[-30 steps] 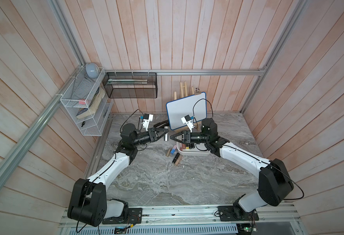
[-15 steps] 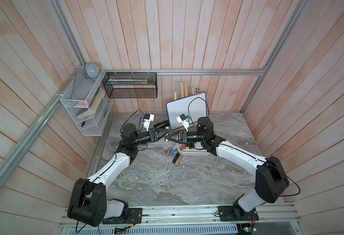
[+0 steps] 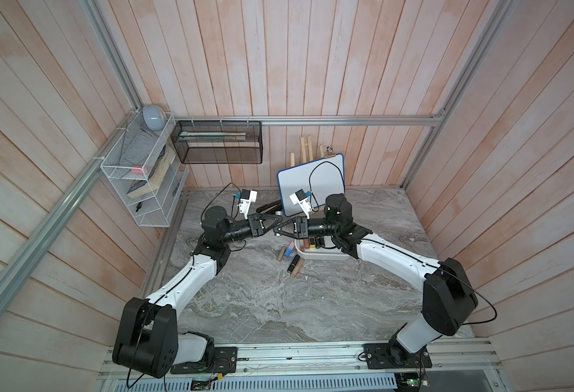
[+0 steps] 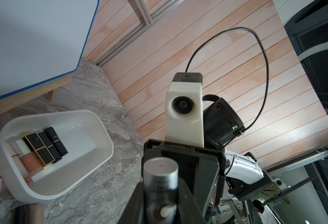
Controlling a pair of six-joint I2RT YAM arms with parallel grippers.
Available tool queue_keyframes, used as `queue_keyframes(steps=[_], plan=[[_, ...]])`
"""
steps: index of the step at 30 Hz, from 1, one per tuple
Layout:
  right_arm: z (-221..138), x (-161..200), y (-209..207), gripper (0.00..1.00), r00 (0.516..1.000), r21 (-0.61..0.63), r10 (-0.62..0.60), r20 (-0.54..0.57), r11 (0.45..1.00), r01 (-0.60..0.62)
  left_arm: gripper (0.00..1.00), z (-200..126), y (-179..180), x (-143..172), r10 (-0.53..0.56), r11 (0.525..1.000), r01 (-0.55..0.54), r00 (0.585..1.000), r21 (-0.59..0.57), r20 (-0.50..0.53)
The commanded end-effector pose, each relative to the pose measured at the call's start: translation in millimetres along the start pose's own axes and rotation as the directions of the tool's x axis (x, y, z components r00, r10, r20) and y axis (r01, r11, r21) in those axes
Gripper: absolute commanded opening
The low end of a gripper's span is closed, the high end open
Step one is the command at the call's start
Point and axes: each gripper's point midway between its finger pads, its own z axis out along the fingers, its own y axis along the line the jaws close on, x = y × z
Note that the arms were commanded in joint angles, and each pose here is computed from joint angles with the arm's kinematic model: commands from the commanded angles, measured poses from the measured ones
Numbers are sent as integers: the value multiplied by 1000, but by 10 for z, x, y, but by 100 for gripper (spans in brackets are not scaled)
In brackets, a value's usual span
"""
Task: Put the lipstick into the storage box
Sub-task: Pick up the lipstick at the center of the board.
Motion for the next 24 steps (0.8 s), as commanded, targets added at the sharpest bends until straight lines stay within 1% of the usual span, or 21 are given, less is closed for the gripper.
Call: queue_keyframes(steps=[1, 5, 8, 10, 13, 16, 17, 20, 22, 24], plan=[[53, -56, 73, 29, 1000, -29, -26, 1, 999, 26, 21, 0, 5, 57, 19, 1000, -19, 1000, 2, -9], [52, -58, 73, 20, 1000, -27, -27, 5, 999, 27, 21, 0, 5, 63, 20, 1000, -20, 1000, 1, -11], [45, -60, 71, 18, 999, -23, -30, 10, 999, 30, 25, -3, 12, 66, 21, 1000, -21, 1000, 0, -11], [33, -66, 73, 18, 999, -17, -35, 15, 999, 35, 34, -2, 7, 76, 21, 1000, -21, 1000, 1, -15], [21, -64, 58, 17, 999, -1, -37, 20, 999, 37, 55, -3, 5, 85, 20, 1000, -20, 1000, 1, -22], [-12, -64, 17, 17, 999, 27, -36, 24, 999, 35, 67, -15, -23, 68, 21, 1000, -21, 1000, 5, -21], [-39, -76, -17, 17, 999, 45, -33, 29, 998, 32, 74, -22, -48, 53, 24, 1000, -24, 1000, 9, -19], [-177, -120, -158, 18, 998, 124, -13, 56, 992, 6, 76, -44, -89, 34, 30, 999, -30, 999, 13, -13], [-313, -162, -310, 18, 997, 218, -4, 83, 976, -15, 77, -60, -106, 29, 34, 999, -34, 999, 11, -8], [-490, -186, -485, 18, 994, 322, 6, 109, 946, -41, 77, -82, -101, 31, 38, 999, -38, 999, 5, -5]])
